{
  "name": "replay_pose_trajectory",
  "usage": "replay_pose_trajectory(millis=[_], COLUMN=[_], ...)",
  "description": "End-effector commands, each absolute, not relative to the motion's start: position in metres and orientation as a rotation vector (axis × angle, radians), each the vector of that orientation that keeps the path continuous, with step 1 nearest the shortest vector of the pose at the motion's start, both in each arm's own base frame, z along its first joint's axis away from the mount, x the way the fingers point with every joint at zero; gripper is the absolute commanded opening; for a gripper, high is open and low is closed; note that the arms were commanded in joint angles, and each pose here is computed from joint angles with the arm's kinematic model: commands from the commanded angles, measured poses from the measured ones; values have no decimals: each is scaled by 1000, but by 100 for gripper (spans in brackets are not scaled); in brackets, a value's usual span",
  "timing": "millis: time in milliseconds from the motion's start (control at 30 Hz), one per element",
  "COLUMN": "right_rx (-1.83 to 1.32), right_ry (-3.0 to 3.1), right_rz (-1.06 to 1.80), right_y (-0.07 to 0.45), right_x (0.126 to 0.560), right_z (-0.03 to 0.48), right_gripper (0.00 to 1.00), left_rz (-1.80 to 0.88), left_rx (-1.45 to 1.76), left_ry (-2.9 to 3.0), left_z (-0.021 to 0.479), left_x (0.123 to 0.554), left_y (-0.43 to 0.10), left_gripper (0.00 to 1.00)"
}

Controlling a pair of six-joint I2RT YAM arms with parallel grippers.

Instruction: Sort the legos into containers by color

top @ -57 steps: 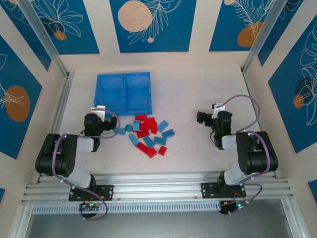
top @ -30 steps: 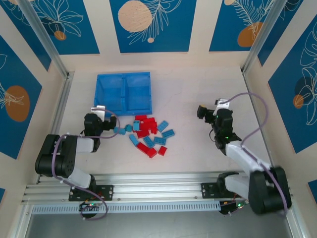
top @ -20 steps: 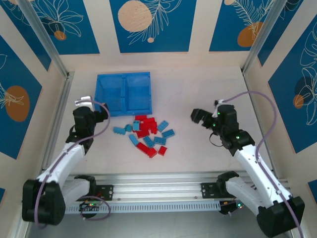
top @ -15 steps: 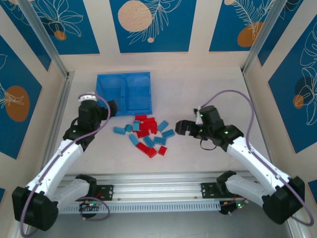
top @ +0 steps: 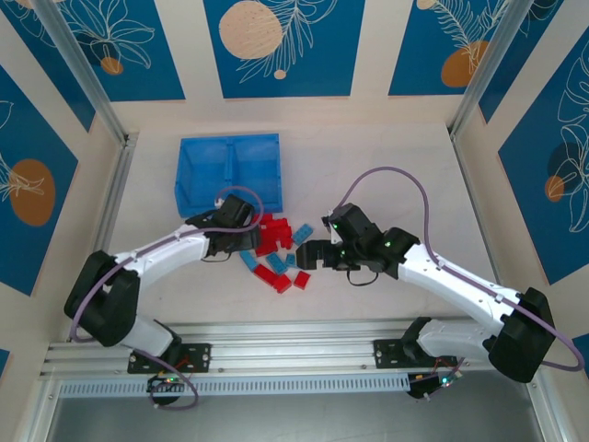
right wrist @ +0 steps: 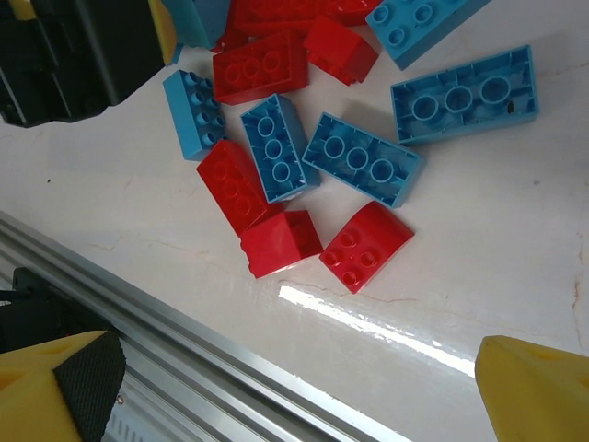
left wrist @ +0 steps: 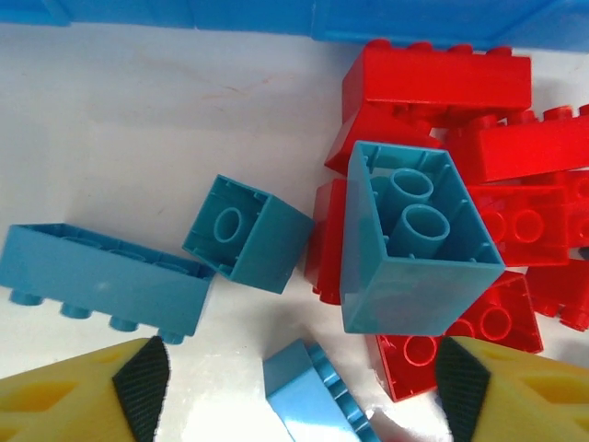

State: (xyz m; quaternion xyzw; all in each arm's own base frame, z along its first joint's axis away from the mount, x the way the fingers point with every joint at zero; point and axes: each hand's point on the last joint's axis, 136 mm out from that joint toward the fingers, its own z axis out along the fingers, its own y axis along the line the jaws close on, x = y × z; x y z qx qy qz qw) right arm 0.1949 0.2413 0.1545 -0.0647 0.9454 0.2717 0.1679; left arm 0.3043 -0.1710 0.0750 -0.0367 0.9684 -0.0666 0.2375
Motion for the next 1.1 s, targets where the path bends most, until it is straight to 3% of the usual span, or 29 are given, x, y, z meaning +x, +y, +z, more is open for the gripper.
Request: replay_pose_trajectory(millis=[0, 267, 367, 600, 767, 1067], right_rx=[-142, -129, -131, -130, -126, -128], right_ry=[2707, 2701, 2694, 2691, 2698, 2690], right_rz=[744, 739, 734, 724, 722, 722], right_y=[234, 231, 231, 230, 230, 231], right_x=[190, 188, 190, 191, 190, 192], right_z=[153, 153, 156, 157, 157, 158], right_gripper=[99, 99, 99, 99, 99, 99], left_rz=[-259, -275, -270, -259, -264, -192], left_rx=[-44, 23, 24, 24, 21, 19], left_ry=[2621, 2631, 2624, 2649, 2636, 2595], left_z=[85, 76, 74, 61, 60, 64], left_x=[319, 332, 336, 338, 341, 358], left_y=[-192, -207, -208, -211, -212, -210], left_gripper=[75, 71, 63, 54, 71, 72])
